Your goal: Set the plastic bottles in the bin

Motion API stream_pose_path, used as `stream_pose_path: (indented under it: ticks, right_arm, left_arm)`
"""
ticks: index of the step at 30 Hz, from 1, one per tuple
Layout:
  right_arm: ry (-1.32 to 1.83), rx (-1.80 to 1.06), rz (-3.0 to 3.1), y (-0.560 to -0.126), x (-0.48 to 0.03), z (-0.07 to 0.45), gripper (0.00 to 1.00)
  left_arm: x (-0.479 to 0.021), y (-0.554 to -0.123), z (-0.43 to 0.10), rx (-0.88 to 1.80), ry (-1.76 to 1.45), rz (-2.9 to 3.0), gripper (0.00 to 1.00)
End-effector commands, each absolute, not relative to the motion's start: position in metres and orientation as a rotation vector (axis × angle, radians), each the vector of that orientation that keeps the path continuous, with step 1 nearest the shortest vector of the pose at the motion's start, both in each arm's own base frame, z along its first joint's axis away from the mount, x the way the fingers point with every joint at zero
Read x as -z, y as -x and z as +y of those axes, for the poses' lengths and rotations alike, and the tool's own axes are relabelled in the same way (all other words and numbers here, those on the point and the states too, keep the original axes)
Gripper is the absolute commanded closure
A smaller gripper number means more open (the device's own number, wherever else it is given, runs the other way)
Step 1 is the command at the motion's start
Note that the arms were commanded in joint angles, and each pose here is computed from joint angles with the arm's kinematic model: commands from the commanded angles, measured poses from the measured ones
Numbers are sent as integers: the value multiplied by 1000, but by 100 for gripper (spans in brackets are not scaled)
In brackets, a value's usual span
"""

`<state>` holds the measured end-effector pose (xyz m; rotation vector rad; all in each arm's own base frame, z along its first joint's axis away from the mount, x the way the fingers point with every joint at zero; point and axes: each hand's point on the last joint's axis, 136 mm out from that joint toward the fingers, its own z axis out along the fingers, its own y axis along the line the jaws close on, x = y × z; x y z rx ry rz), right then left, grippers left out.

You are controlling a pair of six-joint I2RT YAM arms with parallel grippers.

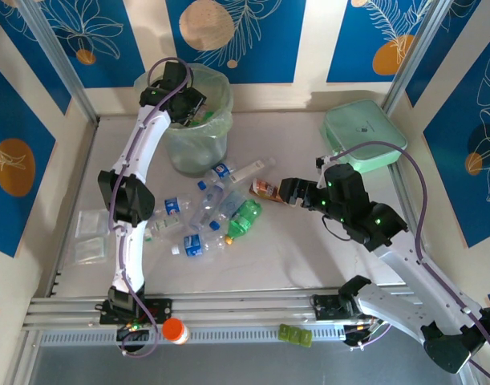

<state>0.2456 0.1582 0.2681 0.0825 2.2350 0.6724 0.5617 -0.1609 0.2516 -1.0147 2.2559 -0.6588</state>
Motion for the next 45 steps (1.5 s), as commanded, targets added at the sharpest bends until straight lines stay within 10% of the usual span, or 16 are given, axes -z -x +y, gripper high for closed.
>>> stream_pose_path:
  ticks: [1,20,37,45]
  right_arm:
    - [-67,-676,2221,-245,-277,159,5]
    - [49,-711,2287,-238,-280,175,8]
    - [178,-508,2696,-273,-186,214,13]
    - [432,84,2766,-347,-125,190,9]
  left_arm:
    - [-266,-565,-161,711,996,2233,33]
    - [-365,-472,-156,795,688,2195,29]
    - [-316,-302,-131,758,254,2180,33]
    - [-291,-279,-144,826,123,2163,30]
